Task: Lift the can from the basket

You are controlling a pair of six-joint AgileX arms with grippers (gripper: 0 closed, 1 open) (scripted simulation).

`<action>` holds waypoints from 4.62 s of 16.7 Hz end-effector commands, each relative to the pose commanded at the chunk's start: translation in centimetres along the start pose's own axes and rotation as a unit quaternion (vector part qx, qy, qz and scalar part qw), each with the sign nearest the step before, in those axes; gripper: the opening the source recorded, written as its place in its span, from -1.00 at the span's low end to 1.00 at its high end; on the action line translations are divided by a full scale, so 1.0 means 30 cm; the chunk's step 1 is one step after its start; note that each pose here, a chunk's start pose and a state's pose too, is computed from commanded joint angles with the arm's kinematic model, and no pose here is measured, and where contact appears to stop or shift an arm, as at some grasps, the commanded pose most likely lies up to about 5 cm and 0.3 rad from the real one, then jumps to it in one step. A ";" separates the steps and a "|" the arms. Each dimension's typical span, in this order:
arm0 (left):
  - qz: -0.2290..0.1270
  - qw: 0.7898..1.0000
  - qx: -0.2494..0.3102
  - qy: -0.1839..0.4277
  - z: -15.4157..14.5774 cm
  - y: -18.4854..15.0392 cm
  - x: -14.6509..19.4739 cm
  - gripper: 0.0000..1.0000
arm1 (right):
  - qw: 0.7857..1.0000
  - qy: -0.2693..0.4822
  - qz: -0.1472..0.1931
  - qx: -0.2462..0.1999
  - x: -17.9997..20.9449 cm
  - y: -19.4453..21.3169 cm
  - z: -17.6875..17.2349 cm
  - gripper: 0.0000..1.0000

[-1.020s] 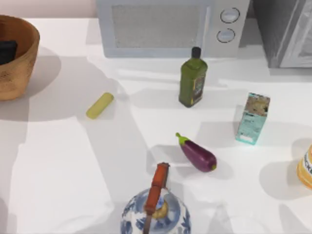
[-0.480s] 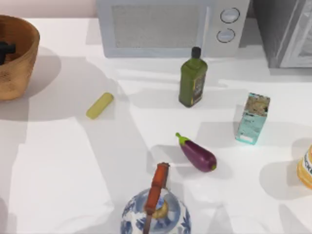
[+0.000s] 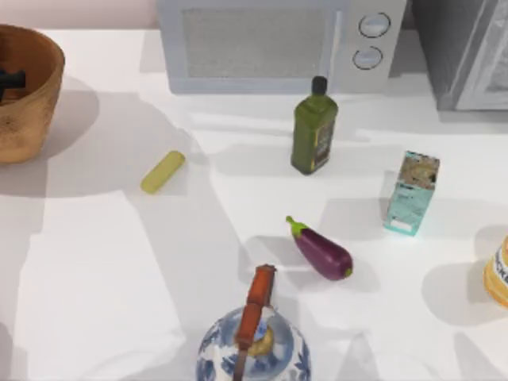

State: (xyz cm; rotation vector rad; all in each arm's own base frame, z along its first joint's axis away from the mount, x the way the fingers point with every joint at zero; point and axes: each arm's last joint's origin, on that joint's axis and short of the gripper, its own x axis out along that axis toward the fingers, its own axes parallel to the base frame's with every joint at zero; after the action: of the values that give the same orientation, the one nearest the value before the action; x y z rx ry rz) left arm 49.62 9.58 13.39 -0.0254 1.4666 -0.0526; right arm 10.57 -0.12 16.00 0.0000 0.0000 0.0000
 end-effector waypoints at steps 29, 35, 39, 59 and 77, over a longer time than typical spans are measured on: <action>0.044 0.850 0.012 -0.525 -1.137 -0.342 -0.501 -1.00 | 1.000 0.000 0.000 0.000 0.000 0.000 0.000 1.00; 0.029 0.766 0.012 -0.642 -1.271 -0.353 -0.257 -1.00 | 1.000 0.000 0.000 0.000 0.000 0.000 0.000 1.00; 0.024 0.743 0.012 -0.669 -1.281 -0.353 -0.204 -1.00 | 1.000 0.000 0.000 0.000 0.000 0.000 0.000 1.00; -0.097 0.788 0.141 -0.591 -1.123 -0.399 -0.223 -1.00 | 1.000 0.000 0.000 0.000 0.000 0.000 0.000 1.00; -0.296 0.744 0.286 -0.526 -0.758 -0.478 -0.120 -1.00 | 1.000 0.000 0.000 0.000 0.000 0.000 0.000 1.00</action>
State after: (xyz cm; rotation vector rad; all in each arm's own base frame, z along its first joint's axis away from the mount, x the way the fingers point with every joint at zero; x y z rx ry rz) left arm 26.35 -4.22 15.30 -0.0140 0.2019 -0.8752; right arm 10.57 -0.12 16.00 0.0000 0.0000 0.0000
